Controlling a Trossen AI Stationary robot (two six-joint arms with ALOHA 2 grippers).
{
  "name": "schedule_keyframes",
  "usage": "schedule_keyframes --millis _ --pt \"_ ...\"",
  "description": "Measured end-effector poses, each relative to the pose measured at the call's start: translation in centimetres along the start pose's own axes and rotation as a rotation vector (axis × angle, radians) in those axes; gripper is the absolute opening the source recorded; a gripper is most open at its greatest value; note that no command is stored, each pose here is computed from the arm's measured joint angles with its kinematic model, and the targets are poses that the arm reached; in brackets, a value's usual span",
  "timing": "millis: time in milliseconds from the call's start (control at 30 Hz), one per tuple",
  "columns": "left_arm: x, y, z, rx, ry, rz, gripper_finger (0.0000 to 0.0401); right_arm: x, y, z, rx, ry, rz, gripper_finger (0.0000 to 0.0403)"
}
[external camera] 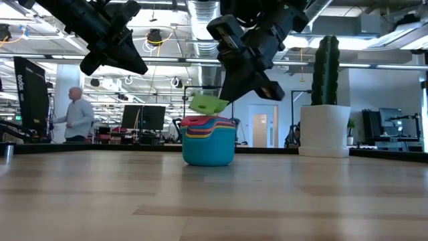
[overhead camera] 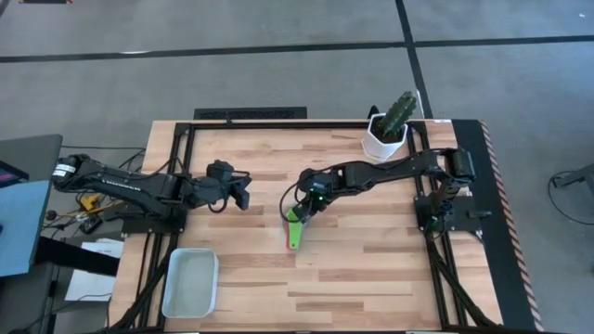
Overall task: Nest measuring cups in basket
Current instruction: Stack the green measuring cup on top of the pink measuring cup, then put the nested measuring cups into the white bin
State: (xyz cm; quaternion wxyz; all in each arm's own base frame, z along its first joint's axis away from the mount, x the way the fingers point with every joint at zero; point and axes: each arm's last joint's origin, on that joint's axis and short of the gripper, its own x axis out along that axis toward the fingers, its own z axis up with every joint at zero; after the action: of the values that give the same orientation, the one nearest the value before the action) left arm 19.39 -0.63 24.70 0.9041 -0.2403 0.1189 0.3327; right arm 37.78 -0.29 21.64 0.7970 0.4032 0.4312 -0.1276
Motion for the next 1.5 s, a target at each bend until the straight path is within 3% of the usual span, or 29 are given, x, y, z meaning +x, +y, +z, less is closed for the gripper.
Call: schedule_keyframes --millis 833,1267,1500 --pt "0.0 0.0 0.0 -0.035 0.001 0.0 0.0023 -0.1 -0.3 0.0 0.09 0.039 0.0 0.0056" --pt "0.0 -0.1 -0.1 -0.071 0.027 -0.027 0.0023 -0.1 -0.2 0.2 0.066 0.01 -0.002 0.0189" --pt "0.0 -0.1 -0.1 -0.092 0.033 -0.039 0.0023 -3.3 1.6 -0.8 0.007 -0.068 0.015 0.0214"
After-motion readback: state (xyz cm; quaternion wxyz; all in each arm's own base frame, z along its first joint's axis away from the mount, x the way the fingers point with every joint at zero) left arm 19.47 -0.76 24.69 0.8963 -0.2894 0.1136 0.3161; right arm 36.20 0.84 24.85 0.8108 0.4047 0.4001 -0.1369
